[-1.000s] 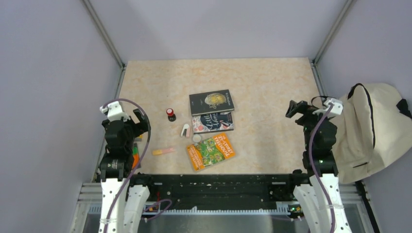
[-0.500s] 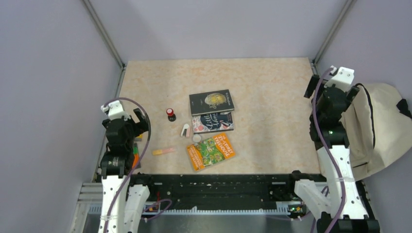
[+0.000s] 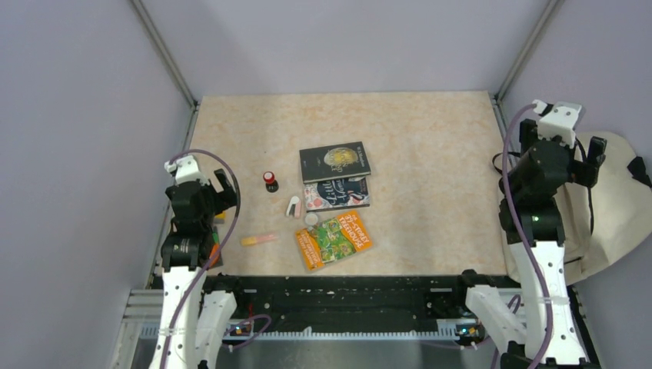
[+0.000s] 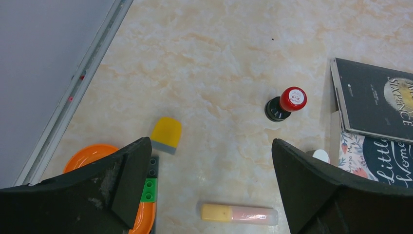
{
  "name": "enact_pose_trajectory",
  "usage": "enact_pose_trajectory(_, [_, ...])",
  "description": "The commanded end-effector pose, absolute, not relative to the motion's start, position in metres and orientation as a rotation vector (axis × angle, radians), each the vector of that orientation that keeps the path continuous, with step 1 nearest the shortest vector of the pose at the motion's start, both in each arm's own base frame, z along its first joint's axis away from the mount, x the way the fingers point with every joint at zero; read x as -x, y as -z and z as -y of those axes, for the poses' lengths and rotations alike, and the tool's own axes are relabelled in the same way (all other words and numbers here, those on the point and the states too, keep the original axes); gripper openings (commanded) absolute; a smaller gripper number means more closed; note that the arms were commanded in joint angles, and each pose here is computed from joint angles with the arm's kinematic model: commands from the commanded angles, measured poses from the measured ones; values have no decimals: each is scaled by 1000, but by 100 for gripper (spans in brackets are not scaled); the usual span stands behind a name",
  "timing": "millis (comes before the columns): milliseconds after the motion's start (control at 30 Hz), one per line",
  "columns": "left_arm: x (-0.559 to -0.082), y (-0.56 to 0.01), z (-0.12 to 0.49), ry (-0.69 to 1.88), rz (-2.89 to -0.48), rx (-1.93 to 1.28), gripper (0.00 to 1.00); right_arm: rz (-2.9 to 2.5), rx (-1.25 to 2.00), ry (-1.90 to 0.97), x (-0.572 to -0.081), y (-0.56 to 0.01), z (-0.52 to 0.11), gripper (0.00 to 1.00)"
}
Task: Pack the student bag
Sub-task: Pick up the student bag at the center of the board.
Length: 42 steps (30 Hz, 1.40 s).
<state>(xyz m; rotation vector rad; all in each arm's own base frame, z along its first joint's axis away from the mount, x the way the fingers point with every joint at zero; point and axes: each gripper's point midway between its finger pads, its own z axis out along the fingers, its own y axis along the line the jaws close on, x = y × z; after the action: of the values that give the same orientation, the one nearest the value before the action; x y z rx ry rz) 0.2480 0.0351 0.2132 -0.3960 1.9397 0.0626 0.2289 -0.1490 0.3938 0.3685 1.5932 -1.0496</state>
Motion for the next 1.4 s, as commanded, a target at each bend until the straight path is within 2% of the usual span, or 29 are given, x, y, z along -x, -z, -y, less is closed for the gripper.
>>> enact_pose_trajectory(0, [-254, -220, -38, -71, -1905, 392, 98, -1570, -441, 1162, -200, -417, 161, 99])
enact_pose_trajectory(333, [-256, -234, -27, 12, -1855, 384, 98, -1785, -501, 1102, -215, -363, 199, 99])
enact_pose_trajectory(533, [-257, -235, -28, 7, -1853, 385, 98, -1807, -433, 987, -231, -352, 189, 99])
enact_pose_trajectory(733, [-257, -236, -27, 12, -1852, 377, 98, -1936, -480, 1046, -235, -320, 198, 99])
enact_pose_trajectory(867, [-256, -238, -28, 9, -1842, 377, 97, -1922, -518, 1024, -233, -321, 197, 98])
enact_pose_trajectory(1000, [-257, -243, -27, 15, -1830, 372, 97, -1897, -534, 1017, -230, -332, 196, 76])
enact_pose_trajectory(1067, [-258, -249, -25, 24, -1818, 365, 97, -1891, -533, 1017, -229, -339, 196, 55])
enact_pose_trajectory(1267, [-261, -262, -28, 5, -1789, 353, 97, -1868, -535, 1009, -230, -357, 195, 6])
enact_pose_trajectory(1300, [-260, -264, -30, -3, -1781, 354, 97, -1866, -531, 999, -230, -358, 194, 0])
enact_pose_trajectory(1367, [-260, -267, -31, -12, -1772, 352, 97, -1856, -512, 976, -232, -363, 191, 0])
